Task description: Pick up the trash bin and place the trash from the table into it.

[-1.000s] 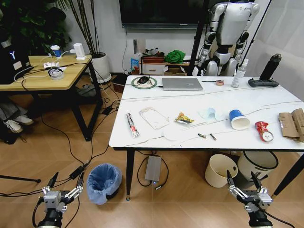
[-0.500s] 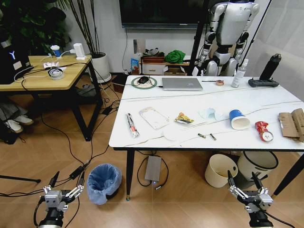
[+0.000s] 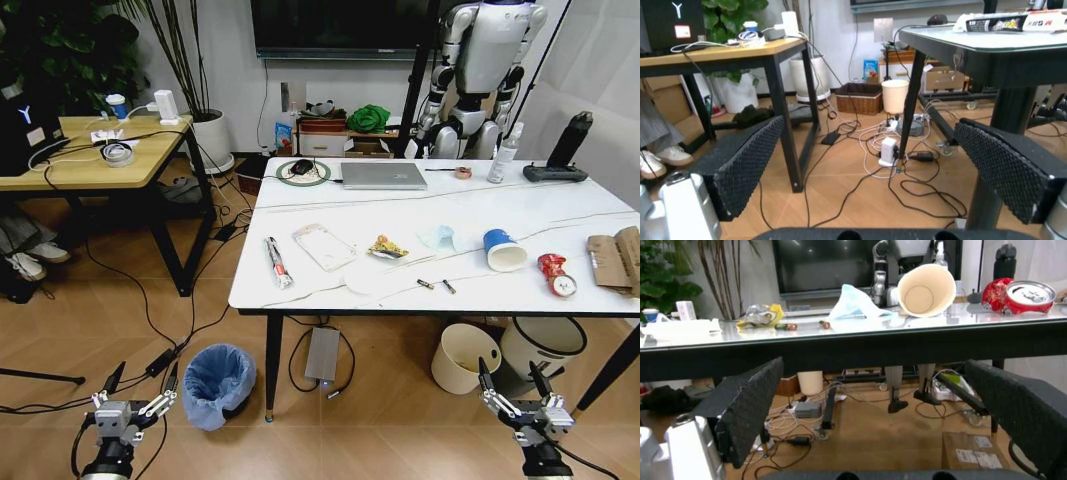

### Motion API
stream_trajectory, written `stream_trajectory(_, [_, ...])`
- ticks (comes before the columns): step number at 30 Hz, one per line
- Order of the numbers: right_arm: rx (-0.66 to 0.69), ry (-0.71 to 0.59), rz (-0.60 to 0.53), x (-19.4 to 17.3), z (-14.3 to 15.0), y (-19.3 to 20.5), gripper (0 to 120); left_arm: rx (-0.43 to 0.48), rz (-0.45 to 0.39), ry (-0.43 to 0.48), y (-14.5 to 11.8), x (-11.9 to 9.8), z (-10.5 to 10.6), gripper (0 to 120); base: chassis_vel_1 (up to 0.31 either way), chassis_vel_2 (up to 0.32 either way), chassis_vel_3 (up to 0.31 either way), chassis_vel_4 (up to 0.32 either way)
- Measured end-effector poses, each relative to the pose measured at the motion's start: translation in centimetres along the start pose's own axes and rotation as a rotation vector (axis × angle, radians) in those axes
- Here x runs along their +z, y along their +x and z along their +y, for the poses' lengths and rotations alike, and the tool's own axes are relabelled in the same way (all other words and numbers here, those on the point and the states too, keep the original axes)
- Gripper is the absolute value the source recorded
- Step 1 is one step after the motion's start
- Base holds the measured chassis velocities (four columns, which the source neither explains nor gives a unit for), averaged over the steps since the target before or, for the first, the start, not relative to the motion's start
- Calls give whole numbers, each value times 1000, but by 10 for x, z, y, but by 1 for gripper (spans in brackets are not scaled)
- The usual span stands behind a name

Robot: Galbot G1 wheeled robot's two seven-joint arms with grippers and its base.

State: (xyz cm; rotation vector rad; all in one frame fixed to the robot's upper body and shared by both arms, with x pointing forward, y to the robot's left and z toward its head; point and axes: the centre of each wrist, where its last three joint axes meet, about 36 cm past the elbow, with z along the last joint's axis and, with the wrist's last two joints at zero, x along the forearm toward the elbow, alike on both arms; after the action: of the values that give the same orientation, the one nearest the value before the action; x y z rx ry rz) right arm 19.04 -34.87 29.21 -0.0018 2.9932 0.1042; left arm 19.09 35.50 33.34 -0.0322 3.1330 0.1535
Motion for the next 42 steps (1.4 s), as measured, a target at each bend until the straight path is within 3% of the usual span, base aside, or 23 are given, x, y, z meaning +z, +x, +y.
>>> stream_trajectory(42, [-2, -6, -10, 5, 7, -4, 100, -41, 33, 27, 6, 13, -3, 100, 0, 0, 0, 0])
